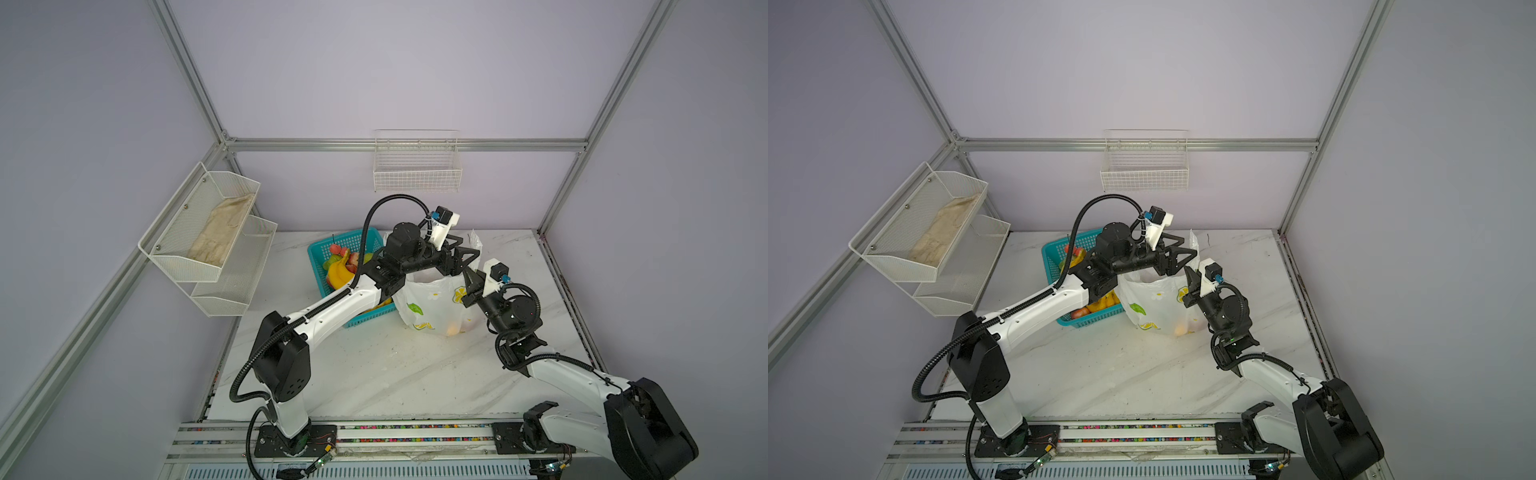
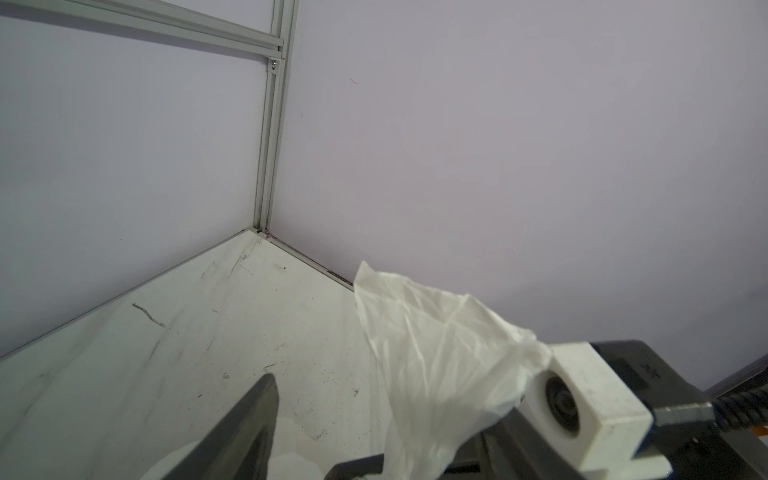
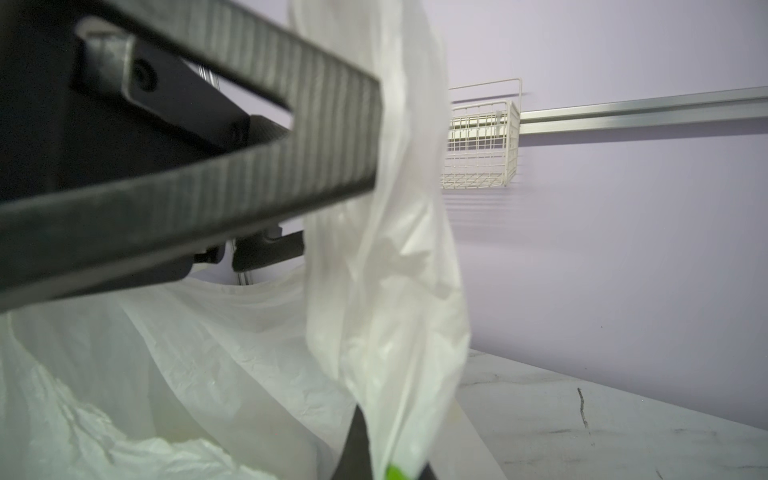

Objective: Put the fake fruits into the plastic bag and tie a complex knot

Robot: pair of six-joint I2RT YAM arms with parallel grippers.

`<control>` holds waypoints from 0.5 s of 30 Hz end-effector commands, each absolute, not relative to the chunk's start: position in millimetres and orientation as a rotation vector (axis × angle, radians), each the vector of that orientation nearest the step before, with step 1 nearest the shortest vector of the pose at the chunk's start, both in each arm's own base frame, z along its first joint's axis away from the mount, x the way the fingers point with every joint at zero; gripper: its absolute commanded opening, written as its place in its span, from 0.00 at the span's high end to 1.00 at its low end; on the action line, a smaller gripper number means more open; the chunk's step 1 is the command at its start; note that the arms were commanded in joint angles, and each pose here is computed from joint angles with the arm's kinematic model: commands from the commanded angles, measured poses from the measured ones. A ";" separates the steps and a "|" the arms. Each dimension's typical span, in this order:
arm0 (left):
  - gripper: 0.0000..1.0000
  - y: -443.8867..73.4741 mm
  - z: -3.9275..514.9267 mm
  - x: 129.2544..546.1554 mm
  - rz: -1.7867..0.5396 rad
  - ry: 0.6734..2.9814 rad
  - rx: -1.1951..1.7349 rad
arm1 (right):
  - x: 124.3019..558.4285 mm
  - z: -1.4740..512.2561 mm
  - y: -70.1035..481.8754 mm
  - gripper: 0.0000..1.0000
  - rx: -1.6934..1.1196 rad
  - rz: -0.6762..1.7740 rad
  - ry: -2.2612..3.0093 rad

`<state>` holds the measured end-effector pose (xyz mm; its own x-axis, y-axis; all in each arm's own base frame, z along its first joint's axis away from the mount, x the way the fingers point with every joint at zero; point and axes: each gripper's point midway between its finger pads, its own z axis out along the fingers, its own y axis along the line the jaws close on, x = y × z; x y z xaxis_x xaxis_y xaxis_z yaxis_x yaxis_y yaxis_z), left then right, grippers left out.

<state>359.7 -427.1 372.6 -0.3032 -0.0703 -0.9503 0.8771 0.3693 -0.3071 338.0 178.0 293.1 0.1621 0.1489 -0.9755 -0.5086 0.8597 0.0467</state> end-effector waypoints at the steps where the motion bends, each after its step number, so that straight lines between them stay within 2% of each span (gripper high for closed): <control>1: 0.28 -430.4 423.8 350.1 -1.179 1.461 0.759 | 335.0 301.7 178.0 1.00 -0.335 0.478 1.305; 10: 0.25 -437.2 430.1 350.6 -1.188 1.451 0.767 | 335.2 303.2 180.4 1.00 -0.339 0.494 1.310; 12: 0.29 -437.6 430.2 353.6 -1.180 1.458 0.751 | 334.5 302.7 179.5 1.00 -0.338 0.492 1.309; 14: 0.38 -439.0 430.7 355.4 -1.170 1.463 0.745 | 334.3 301.6 178.9 1.00 -0.336 0.490 1.311; 15: 0.47 -439.0 431.0 356.1 -1.166 1.463 0.745 | 334.5 300.7 178.7 1.00 -0.335 0.488 1.314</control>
<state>359.8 -440.0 376.1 -0.3108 -0.0602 -0.9486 0.8852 0.3450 -0.3120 338.4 179.7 287.1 0.1395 0.1387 -0.9805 -0.5141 0.8564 0.0480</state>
